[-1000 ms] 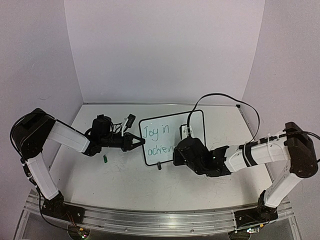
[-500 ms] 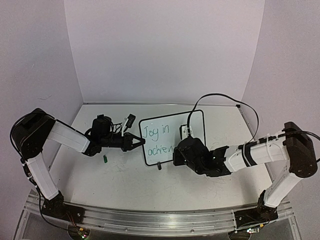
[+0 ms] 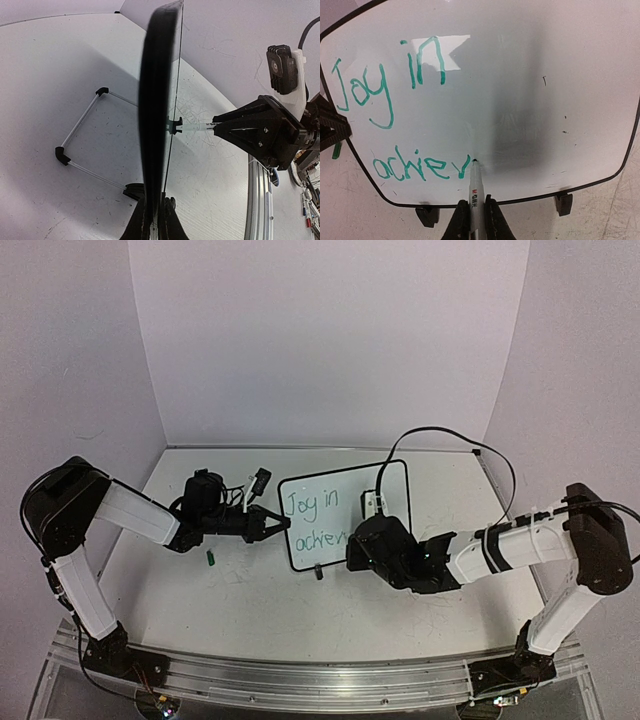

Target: Write a sentence on the whiteboard

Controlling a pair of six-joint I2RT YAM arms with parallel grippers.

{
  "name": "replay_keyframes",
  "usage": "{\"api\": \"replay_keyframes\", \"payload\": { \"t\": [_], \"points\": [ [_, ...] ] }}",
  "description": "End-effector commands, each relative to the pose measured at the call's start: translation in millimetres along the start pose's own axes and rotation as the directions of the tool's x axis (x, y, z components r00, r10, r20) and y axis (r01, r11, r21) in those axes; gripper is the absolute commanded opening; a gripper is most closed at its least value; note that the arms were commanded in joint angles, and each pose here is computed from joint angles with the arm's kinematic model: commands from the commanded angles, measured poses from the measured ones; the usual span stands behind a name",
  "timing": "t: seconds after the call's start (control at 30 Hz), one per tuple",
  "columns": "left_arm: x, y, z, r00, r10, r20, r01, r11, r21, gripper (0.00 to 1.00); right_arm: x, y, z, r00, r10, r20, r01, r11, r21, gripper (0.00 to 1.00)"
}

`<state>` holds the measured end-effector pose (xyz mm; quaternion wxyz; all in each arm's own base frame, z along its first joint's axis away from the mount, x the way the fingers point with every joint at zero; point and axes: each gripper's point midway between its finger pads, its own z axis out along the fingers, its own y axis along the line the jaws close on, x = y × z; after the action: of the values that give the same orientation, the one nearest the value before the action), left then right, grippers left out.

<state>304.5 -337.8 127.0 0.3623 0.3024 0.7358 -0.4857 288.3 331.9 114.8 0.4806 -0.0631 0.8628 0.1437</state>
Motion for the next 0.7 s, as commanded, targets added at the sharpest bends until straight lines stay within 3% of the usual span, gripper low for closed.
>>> {"api": "replay_keyframes", "payload": {
  "t": [0.0,0.67],
  "points": [
    [-15,-7,1,0.998,0.053,0.018,-0.054,0.999,0.002,0.00,-2,-14,3,0.999,0.021,0.024,-0.023,0.997,0.071,0.00],
    [-16,-8,1,0.998,0.055,0.019,-0.055,0.998,0.001,0.00,-31,-6,-5,0.995,0.030,0.094,-0.035,0.998,0.049,0.00]
  ]
}}
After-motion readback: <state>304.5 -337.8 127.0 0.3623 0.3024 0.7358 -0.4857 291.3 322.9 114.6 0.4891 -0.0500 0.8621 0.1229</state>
